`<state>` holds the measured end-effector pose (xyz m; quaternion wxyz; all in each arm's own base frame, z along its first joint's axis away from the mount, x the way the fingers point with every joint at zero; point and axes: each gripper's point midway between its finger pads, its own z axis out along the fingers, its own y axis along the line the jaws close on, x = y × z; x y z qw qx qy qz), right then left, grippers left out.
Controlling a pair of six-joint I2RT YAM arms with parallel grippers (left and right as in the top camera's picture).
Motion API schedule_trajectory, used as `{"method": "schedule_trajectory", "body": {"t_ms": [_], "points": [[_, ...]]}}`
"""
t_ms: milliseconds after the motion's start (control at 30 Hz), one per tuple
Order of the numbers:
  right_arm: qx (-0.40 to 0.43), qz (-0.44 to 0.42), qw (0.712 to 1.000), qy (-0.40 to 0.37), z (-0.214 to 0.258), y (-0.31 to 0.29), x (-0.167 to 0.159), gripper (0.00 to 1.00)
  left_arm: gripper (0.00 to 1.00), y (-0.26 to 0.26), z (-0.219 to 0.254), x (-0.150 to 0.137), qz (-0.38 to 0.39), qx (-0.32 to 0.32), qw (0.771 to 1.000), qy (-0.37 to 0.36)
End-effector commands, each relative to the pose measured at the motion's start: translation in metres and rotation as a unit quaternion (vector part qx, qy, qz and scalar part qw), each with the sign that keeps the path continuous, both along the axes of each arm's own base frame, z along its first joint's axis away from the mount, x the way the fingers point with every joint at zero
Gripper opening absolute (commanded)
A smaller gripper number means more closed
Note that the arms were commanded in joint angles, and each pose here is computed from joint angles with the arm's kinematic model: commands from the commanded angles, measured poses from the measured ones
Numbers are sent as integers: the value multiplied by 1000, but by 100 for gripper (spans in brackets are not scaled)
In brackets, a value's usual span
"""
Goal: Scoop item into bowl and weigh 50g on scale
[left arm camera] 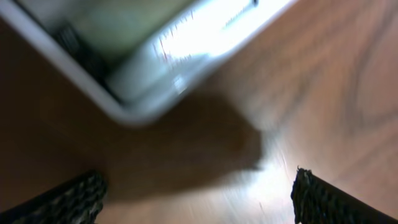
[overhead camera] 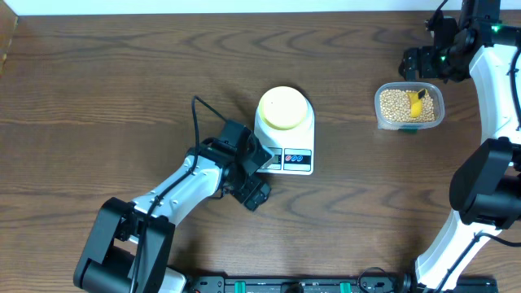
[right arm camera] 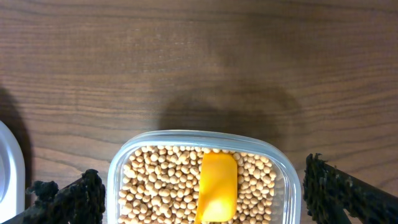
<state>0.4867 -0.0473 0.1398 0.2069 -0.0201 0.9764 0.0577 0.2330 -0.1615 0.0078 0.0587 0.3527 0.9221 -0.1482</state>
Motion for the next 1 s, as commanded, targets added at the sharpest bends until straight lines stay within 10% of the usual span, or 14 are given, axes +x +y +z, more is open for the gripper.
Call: {"method": "schedule_trajectory", "body": {"t_ms": [0,533,967], "points": [[0,-2,1000,-3,2,-1,2,99,98,-4,25,10,3,-6,1000,-8],[0,-2,1000,-3,2,-1,2,99,97,-55,58,-42,-197,-67,978,26],[0,-2,1000,-3,3,-1,2,99,98,-77,52,-18,-332,-13,942,46]]}}
